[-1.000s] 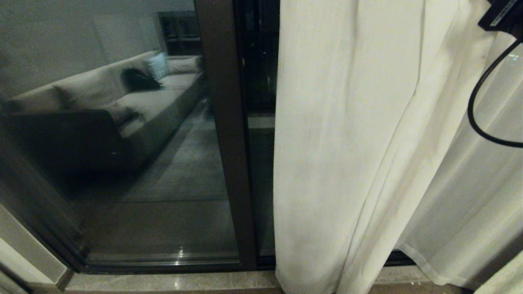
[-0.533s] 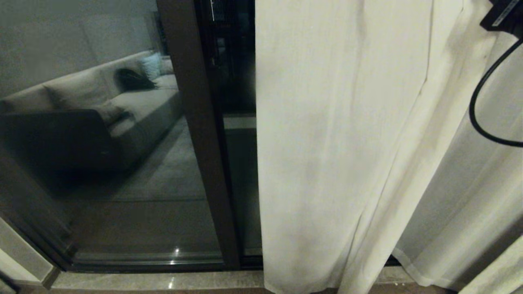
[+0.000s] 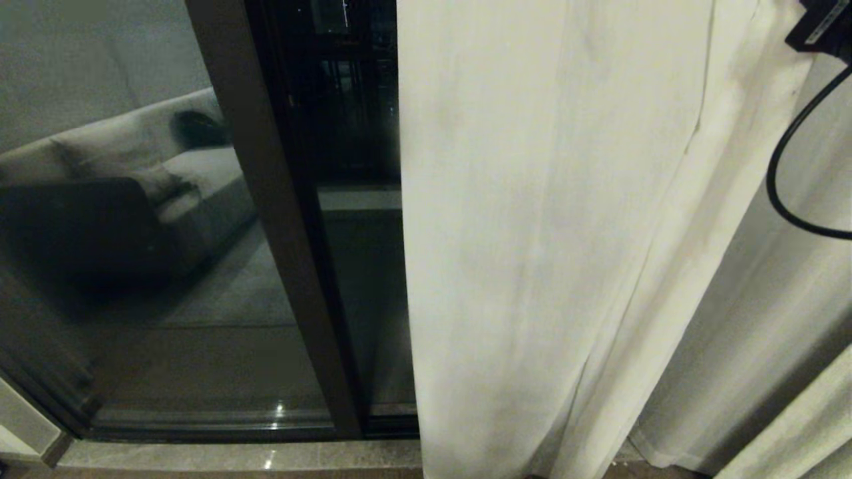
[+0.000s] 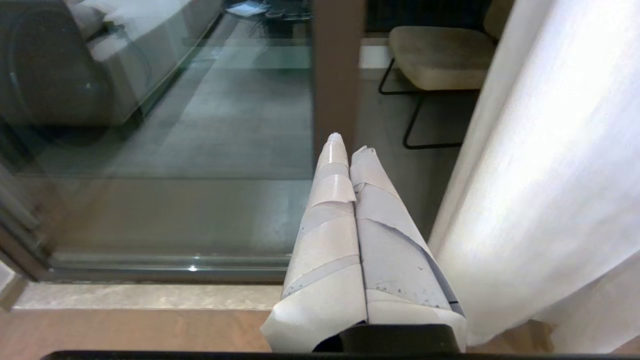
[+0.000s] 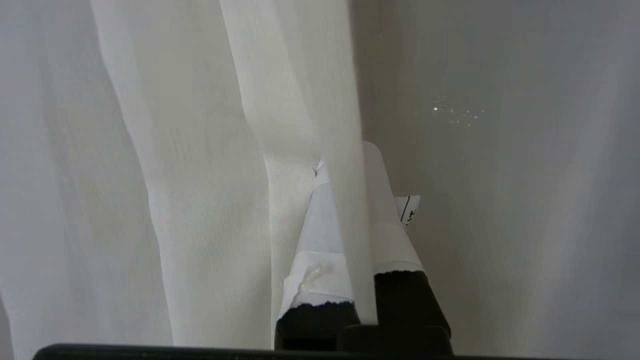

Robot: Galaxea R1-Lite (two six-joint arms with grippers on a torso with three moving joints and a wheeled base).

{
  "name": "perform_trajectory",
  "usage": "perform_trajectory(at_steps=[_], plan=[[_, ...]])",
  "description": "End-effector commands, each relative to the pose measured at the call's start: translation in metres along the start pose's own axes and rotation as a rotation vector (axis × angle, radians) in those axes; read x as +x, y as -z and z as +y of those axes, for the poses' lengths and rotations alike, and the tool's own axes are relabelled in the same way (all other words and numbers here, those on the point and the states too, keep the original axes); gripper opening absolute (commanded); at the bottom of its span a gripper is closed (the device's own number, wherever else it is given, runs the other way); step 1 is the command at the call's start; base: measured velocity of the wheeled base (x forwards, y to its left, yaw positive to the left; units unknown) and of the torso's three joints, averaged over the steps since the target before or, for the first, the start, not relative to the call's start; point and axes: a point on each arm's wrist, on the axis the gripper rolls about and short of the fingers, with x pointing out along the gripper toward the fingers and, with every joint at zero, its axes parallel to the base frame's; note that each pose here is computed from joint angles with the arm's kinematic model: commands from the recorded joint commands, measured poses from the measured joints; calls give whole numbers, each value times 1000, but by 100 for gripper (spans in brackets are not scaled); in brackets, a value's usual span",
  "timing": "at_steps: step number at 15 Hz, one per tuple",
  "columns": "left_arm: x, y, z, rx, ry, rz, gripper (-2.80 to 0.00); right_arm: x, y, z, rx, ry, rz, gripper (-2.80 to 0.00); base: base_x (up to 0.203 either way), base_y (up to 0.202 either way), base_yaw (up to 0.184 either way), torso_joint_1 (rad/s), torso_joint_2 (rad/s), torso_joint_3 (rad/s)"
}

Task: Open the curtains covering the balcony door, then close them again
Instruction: Pull the inner curtains open on both sides

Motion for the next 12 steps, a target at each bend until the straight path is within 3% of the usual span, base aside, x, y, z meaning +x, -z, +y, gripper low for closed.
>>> perform_trajectory(at_steps=[1,12], plan=[[0,0,0,-1,0,0,-280,0,-1,-1,-2,1,-5,-280,0,-191,0,2,2,2],[0,0,0,-1,0,0,-280,-1,1,-1,-2,1,1,-280,0,-193,0,0,4,3]])
